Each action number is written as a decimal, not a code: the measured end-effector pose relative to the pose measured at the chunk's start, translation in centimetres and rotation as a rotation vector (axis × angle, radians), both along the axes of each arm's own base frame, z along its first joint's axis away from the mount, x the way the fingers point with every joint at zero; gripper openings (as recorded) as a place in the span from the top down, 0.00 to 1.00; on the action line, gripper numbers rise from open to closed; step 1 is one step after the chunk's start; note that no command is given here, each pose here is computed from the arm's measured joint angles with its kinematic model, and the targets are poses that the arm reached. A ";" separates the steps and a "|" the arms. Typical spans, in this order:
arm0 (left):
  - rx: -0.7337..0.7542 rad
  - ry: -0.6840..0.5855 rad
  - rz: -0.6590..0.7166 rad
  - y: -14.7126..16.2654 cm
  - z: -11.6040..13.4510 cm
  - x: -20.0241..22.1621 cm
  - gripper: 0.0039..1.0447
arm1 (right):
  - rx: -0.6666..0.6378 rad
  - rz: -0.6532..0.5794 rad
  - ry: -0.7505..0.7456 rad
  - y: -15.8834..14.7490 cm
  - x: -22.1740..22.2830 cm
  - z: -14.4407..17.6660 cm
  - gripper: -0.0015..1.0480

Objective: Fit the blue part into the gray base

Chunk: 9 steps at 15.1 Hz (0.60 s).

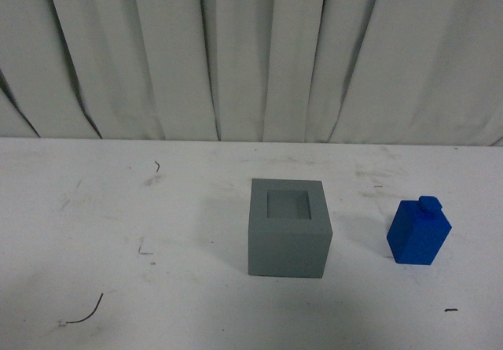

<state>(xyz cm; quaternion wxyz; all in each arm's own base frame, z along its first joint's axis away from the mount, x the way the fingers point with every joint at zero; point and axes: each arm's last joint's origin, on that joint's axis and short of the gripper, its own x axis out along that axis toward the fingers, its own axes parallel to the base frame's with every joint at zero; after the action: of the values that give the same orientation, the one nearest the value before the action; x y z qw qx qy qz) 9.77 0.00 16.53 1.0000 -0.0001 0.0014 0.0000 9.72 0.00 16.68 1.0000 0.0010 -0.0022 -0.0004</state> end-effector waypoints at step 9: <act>0.000 0.000 0.000 0.0 0.0 0.0 0.06 | 0.000 0.000 0.000 0.0 0.0 0.0 0.06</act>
<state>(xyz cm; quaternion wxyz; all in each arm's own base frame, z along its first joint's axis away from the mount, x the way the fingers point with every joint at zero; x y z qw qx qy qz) 9.77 0.00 16.53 1.0000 -0.0001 0.0014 0.0000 9.72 0.00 16.68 1.0000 0.0010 -0.0022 -0.0004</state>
